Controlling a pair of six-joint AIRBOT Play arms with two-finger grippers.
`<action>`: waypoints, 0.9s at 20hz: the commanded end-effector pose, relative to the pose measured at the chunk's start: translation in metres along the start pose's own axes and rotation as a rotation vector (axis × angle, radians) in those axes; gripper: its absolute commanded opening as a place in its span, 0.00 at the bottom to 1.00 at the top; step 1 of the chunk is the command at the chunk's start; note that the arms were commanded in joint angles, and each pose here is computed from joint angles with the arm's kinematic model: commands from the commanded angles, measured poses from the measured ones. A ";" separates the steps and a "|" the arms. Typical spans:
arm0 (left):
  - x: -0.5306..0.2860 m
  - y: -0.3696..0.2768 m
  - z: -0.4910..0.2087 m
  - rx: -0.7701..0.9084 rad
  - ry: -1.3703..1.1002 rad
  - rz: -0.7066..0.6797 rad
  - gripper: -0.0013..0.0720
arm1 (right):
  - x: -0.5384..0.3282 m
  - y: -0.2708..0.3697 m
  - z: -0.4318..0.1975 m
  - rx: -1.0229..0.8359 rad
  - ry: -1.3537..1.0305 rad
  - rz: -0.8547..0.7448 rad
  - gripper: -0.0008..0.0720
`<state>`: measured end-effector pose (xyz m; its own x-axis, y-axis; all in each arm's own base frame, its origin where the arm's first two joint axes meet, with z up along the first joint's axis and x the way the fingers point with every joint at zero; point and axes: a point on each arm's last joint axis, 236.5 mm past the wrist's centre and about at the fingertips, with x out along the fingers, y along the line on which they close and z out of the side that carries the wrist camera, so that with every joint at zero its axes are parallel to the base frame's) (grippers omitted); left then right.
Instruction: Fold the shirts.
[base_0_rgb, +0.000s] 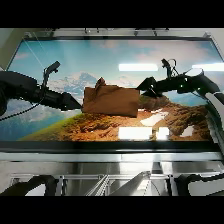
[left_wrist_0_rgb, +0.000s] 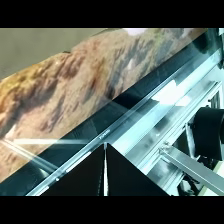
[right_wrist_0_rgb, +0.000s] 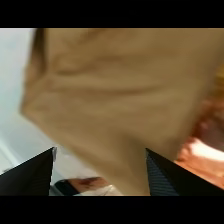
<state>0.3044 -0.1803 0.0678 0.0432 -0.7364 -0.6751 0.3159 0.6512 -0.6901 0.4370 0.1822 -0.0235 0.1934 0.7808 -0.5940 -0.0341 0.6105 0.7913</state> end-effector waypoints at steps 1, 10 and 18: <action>-0.012 -0.013 0.000 0.044 -0.039 0.011 0.04 | 0.015 -0.051 -0.023 0.111 0.027 -0.076 0.86; -0.034 -0.038 -0.003 0.121 -0.102 0.027 0.04 | 0.095 -0.026 -0.045 0.166 0.078 0.039 0.77; -0.035 -0.044 -0.015 0.129 -0.061 0.011 0.04 | 0.064 0.060 -0.001 0.102 -0.066 0.331 0.04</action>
<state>0.2782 -0.1804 0.1176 0.1158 -0.7409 -0.6616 0.4329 0.6371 -0.6377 0.4263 0.2703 -0.0643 0.1758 0.8912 -0.4181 0.0600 0.4142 0.9082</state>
